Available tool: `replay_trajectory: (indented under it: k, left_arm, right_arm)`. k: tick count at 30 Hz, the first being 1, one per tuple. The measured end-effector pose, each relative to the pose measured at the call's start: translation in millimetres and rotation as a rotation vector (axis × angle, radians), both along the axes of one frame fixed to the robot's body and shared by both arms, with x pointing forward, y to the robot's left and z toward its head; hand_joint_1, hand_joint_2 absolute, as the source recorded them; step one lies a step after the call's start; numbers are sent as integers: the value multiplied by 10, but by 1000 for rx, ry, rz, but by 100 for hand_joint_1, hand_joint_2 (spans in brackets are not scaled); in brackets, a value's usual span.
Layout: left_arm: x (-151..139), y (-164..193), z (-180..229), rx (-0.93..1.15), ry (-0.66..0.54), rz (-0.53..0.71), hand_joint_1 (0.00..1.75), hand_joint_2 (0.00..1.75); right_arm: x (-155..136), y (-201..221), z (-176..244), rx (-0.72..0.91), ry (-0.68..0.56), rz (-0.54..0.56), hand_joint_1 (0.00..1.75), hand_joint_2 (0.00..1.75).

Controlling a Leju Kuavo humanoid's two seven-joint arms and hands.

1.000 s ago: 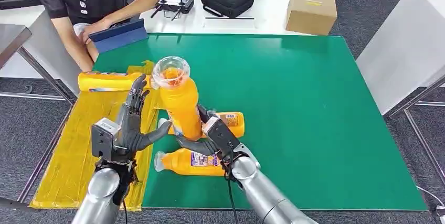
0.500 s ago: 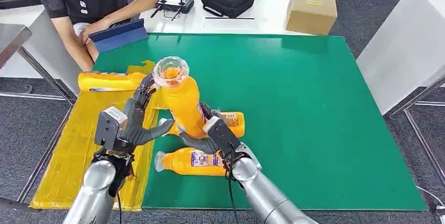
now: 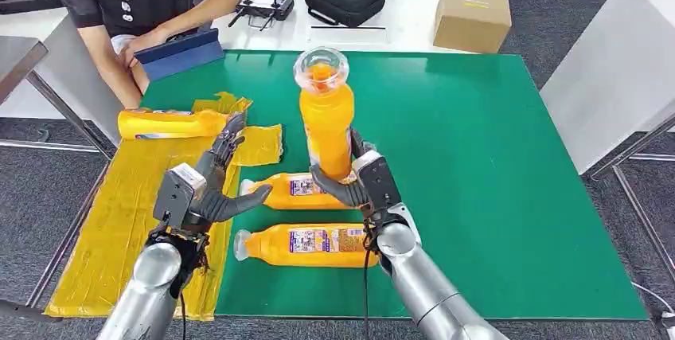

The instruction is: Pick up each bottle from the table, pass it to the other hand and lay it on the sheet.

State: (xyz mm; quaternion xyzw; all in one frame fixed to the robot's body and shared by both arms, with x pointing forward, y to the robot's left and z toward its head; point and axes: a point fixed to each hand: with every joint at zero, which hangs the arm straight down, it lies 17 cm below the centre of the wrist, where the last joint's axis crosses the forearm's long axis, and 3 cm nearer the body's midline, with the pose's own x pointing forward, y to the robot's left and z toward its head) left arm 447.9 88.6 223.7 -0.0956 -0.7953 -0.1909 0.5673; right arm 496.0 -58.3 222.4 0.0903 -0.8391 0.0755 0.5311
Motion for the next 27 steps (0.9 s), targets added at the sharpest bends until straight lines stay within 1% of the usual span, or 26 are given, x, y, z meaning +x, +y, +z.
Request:
replay_trajectory:
  k: [5,10,12,21,27]
  left_arm:
    - [-14,-33,-6,6,0,-7,0,175]
    - [-31,-69,-1,-2,4,-20,0,175]
    - [-47,-115,15,-12,12,-44,0,175]
    - [-85,-343,176,-34,14,-132,0,175]
    - [-44,-482,338,-61,11,-167,0,175]
  right_arm:
    - [82,-139,77,-12,-24,-51,175,175]
    - [115,-192,92,-75,-66,-111,175,175]
    - [126,-178,85,-116,-86,-131,175,175]
    - [151,101,122,-180,-112,-110,175,175]
    - [90,308,49,-215,-118,-82,175,175]
